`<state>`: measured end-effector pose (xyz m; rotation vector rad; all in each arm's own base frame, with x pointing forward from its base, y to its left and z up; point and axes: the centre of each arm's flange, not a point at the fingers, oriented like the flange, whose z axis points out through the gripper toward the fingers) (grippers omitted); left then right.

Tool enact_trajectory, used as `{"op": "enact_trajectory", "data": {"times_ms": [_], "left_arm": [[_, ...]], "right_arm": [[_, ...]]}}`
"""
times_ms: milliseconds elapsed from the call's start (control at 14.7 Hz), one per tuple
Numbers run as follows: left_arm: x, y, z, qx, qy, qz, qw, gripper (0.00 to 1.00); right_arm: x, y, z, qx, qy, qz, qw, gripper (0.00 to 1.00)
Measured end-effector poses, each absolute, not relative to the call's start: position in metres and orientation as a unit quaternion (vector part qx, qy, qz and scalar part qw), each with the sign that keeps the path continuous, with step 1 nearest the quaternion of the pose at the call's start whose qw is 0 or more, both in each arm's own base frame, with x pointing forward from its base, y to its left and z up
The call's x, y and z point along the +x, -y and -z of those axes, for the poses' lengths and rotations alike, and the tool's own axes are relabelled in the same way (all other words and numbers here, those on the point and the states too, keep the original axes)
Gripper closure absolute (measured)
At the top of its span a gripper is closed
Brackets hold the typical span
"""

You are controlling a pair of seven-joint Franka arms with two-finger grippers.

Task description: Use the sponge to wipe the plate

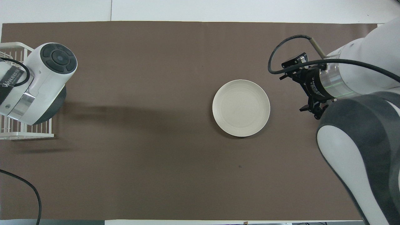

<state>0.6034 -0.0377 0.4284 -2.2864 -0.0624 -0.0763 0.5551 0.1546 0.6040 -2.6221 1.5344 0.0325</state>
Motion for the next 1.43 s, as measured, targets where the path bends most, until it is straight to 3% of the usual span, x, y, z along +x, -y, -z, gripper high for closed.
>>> {"op": "enact_trajectory", "data": {"times_ms": [612, 680, 952, 1156, 1224, 1428], "left_arm": [[0.611, 0.02, -0.416, -0.908, 0.042, 0.04, 0.416, 0.0], [0.611, 0.02, -0.416, -0.908, 0.045, 0.042, 0.416, 0.07], [0.61, 0.014, -0.415, -0.905, 0.067, 0.048, 0.418, 0.59], [0.61, 0.012, -0.414, -0.904, 0.07, 0.049, 0.419, 0.89], [0.61, 0.012, -0.414, -0.904, 0.071, 0.049, 0.42, 0.95], [0.611, 0.012, -0.415, -0.903, 0.072, 0.051, 0.42, 0.95]], "right_arm": [[0.567, -0.264, -0.598, -0.829, -0.558, -0.017, 0.043, 0.0], [0.566, -0.265, -0.598, -0.83, -0.557, -0.019, 0.041, 0.0], [0.559, -0.276, -0.596, -0.836, -0.548, -0.025, 0.032, 0.0], [0.552, -0.291, -0.593, -0.839, -0.541, -0.047, 0.043, 0.0], [0.551, -0.292, -0.592, -0.838, -0.54, -0.053, 0.046, 0.0], [0.55, -0.296, -0.591, -0.838, -0.54, -0.059, 0.052, 0.0]]}}
